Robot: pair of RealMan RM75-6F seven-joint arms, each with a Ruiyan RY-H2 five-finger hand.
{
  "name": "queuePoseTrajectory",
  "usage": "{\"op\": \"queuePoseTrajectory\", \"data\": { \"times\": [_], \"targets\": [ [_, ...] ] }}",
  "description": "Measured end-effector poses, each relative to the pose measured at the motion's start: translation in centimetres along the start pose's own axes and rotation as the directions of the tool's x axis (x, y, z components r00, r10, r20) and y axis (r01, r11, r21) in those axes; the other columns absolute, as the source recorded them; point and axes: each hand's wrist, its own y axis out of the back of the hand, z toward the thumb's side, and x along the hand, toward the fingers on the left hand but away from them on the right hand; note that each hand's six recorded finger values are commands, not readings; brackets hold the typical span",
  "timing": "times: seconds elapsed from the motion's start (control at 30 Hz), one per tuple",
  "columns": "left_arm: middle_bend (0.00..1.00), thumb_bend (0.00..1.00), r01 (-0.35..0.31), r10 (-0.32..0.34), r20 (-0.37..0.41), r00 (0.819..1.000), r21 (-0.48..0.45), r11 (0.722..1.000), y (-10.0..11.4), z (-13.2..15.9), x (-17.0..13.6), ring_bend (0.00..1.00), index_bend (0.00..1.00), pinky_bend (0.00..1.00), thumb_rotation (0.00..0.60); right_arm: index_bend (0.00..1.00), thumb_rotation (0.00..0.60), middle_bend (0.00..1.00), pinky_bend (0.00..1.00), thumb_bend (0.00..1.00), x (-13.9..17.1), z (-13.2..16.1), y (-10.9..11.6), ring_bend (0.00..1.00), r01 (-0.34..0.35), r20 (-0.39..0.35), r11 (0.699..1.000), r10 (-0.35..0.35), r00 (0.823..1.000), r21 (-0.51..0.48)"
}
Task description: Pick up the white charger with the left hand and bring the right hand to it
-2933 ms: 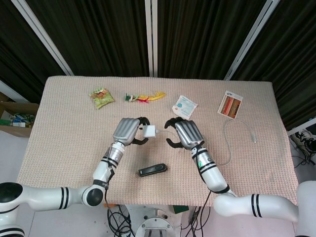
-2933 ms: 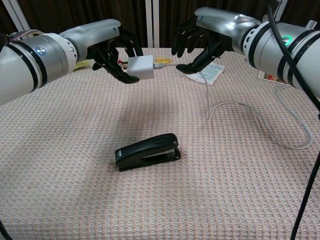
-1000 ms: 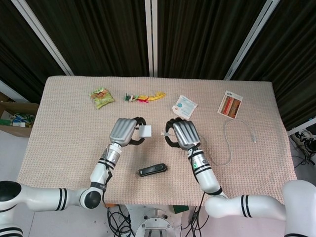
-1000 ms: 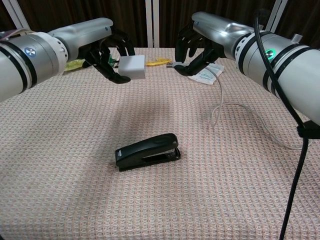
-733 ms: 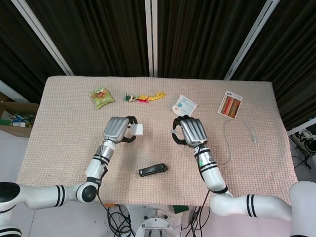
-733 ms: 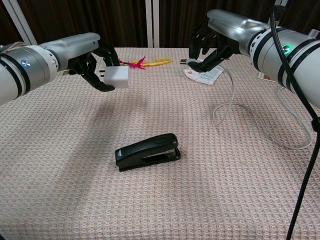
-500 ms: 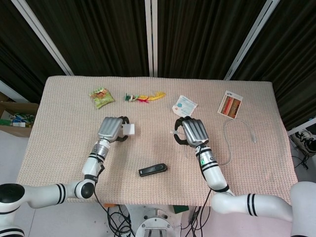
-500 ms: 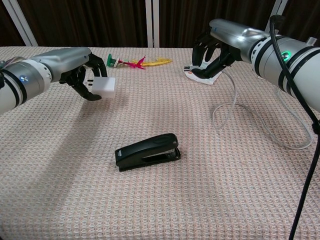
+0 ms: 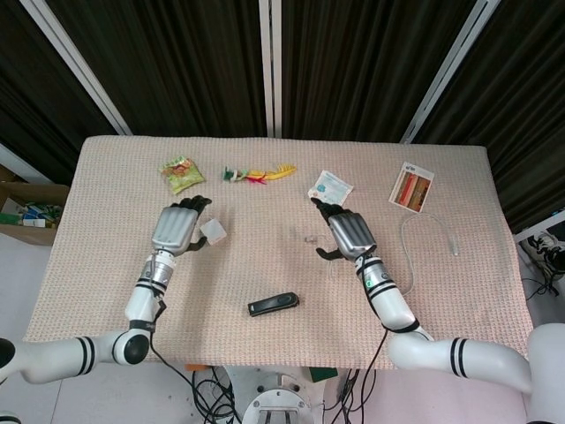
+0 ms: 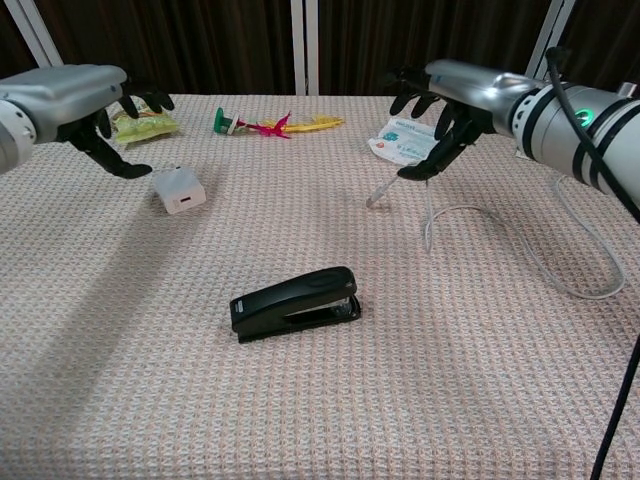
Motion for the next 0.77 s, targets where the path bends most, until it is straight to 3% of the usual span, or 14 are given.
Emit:
{"op": "queuePoseTrajectory", "data": {
  "times": [0.27,0.5,0.6,0.77],
  "targets": [
    [0.20,0.22,-0.110,0.117,-0.116,0.986,0.065,0.992,3.8,-8.2,-4.6,0.21,0.23,0.34,0.600,0.09,0.600,0.18,0.30,0.28,3.9,-5.5,6.1,0.14,0.113,0.005,0.993,-0.113,0.994,0.018],
    [0.21,0.22,-0.115,0.120,-0.214,0.969,0.040,0.993,5.3,-15.2,-12.4,0.21,0.26,0.29,0.600,0.10,0.600,0.18,0.27,0.30,13.1,-12.4,11.5,0.11,0.248,0.055,0.963,-0.254,0.966,0.102],
    [0.22,0.22,-0.121,0.121,-0.253,0.960,0.015,0.992,5.3,-16.8,-16.1,0.21,0.26,0.28,0.600,0.10,0.600,0.17,0.26,0.31,17.5,-14.9,12.2,0.11,0.263,0.113,0.960,-0.272,0.956,0.093],
    [0.23,0.22,-0.162,0.162,-0.295,0.942,0.024,0.986,5.2,-17.9,-22.0,0.21,0.27,0.28,0.600,0.10,0.600,0.17,0.26,0.32,23.5,-17.4,11.3,0.10,0.270,0.198,0.961,-0.276,0.940,0.057]
  ]
}}
